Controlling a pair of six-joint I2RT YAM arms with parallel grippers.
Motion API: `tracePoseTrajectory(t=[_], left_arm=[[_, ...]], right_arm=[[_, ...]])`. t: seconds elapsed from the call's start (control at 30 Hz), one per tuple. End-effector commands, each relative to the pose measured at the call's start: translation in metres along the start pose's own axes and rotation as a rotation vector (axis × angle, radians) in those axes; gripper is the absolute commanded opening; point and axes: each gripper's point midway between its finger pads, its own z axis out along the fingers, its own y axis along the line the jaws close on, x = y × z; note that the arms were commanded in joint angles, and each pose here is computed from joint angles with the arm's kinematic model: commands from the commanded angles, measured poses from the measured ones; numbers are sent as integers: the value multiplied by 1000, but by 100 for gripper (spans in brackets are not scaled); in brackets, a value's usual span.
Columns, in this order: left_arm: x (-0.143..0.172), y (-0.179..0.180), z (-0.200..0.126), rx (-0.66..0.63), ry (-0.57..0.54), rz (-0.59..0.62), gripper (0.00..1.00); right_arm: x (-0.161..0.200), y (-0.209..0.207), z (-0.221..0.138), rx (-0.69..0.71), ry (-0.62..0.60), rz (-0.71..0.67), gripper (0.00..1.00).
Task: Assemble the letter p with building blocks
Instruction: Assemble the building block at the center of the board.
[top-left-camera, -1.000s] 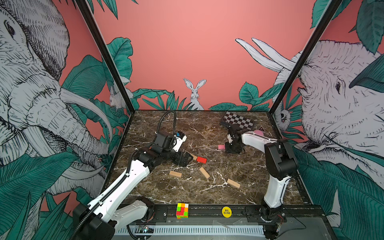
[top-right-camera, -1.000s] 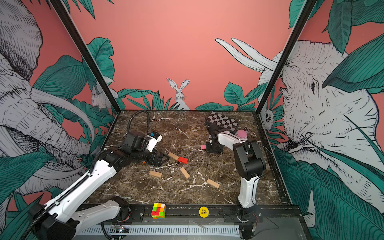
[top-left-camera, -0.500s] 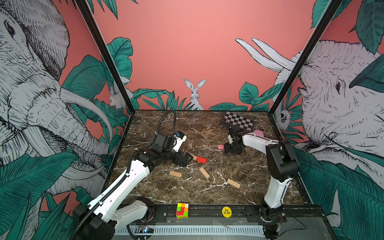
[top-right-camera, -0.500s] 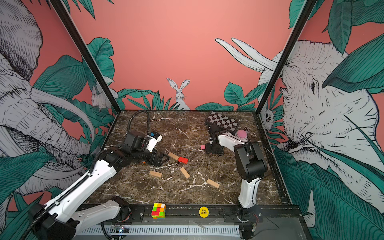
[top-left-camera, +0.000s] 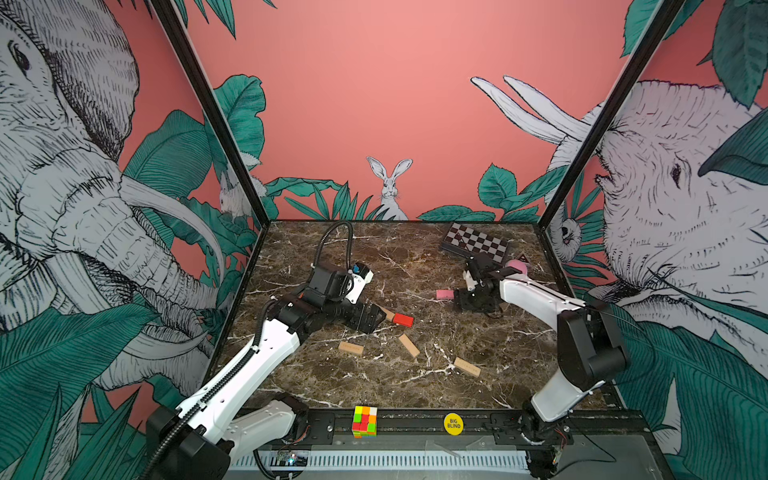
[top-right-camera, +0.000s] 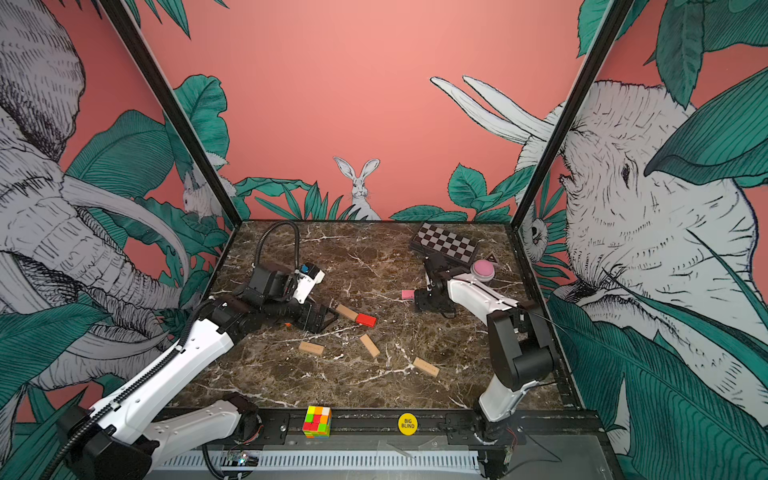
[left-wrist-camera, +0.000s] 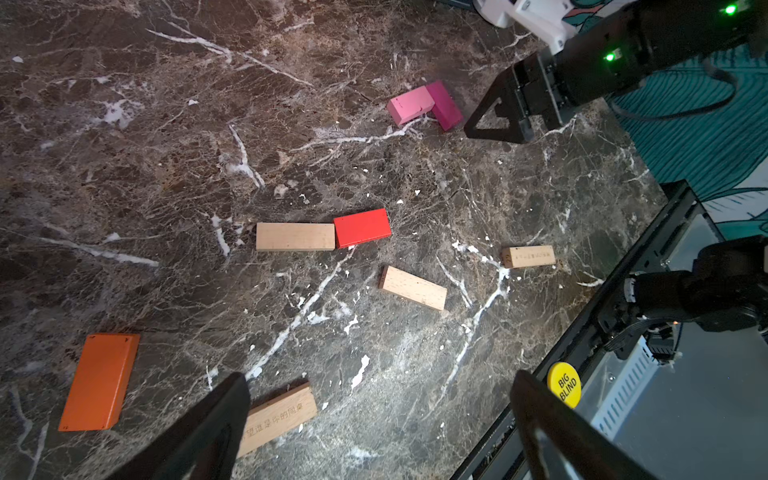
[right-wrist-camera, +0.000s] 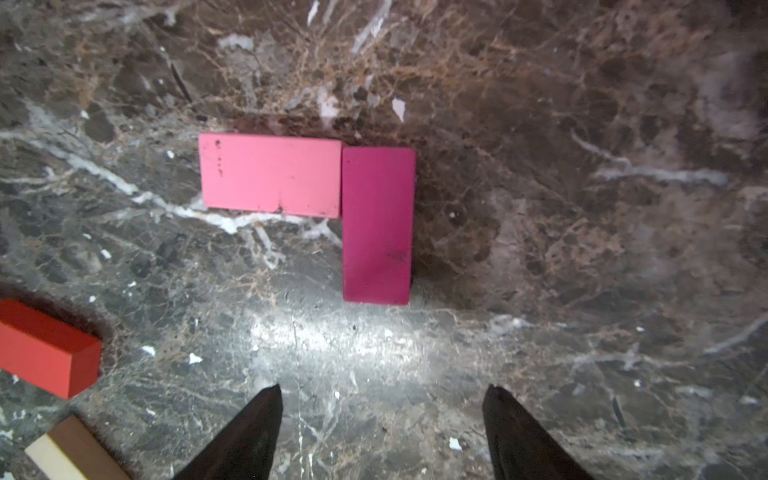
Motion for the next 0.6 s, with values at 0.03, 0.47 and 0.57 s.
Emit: tracePoseTrajectory(t=[0.03,0.47,0.57], left_arm=[[5,0,2,5,17,-23,99],[0,-4,6,12,48,-96,100],[2,-1,11,-22,66,-115,99]], right_arm=[[11,-5,-18,2,-26,12,82],[35,-18,-40,15,-94,13,94],[39,-21,-40,11,-109,20,98]])
